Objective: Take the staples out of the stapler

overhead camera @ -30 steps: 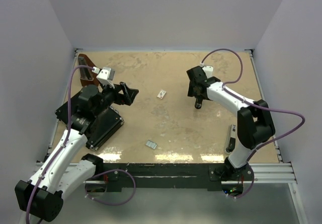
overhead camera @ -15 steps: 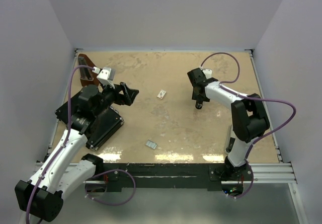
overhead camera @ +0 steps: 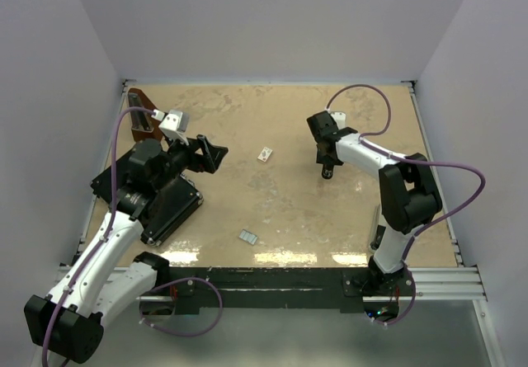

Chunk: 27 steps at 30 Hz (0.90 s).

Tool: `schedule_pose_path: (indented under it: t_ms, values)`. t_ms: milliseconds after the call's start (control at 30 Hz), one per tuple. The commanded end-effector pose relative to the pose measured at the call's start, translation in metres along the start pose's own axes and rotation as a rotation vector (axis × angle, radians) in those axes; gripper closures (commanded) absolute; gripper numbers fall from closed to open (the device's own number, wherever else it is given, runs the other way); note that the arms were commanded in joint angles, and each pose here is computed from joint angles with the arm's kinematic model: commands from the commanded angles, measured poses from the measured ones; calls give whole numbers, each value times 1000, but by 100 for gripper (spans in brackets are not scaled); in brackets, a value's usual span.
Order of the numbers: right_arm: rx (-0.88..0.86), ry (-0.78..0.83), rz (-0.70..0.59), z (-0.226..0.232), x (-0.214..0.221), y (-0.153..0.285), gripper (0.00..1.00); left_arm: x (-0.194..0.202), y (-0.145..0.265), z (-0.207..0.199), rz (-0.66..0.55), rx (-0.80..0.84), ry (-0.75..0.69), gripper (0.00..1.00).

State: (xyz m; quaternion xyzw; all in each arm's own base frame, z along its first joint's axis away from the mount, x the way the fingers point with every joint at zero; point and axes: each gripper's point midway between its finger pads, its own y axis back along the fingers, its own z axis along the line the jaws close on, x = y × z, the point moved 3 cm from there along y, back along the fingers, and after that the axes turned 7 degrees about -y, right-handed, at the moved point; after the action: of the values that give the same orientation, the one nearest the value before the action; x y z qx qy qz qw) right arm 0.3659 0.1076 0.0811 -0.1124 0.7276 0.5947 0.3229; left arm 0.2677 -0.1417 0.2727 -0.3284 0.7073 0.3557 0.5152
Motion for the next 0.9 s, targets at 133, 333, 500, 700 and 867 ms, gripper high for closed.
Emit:
schedule_pose_path:
  t_ms: [133, 333, 500, 700, 867]
  values:
    - [-66, 9, -93, 4, -30, 21, 85, -7, -1, -5, -32, 22, 5, 13]
    - [-211, 39, -91, 17, -42, 49, 100, -7, -2, -5, -13, 15, 17, 14]
    - [-419, 9, -123, 38, -59, 92, 100, -4, -2, -4, -10, 5, 24, 14]
    - [-605, 12, -158, 58, -66, 116, 100, 10, -15, -8, 62, 54, 62, 17]
    - [-724, 39, -164, 62, -65, 142, 100, 22, -23, -12, 98, 78, 145, 19]
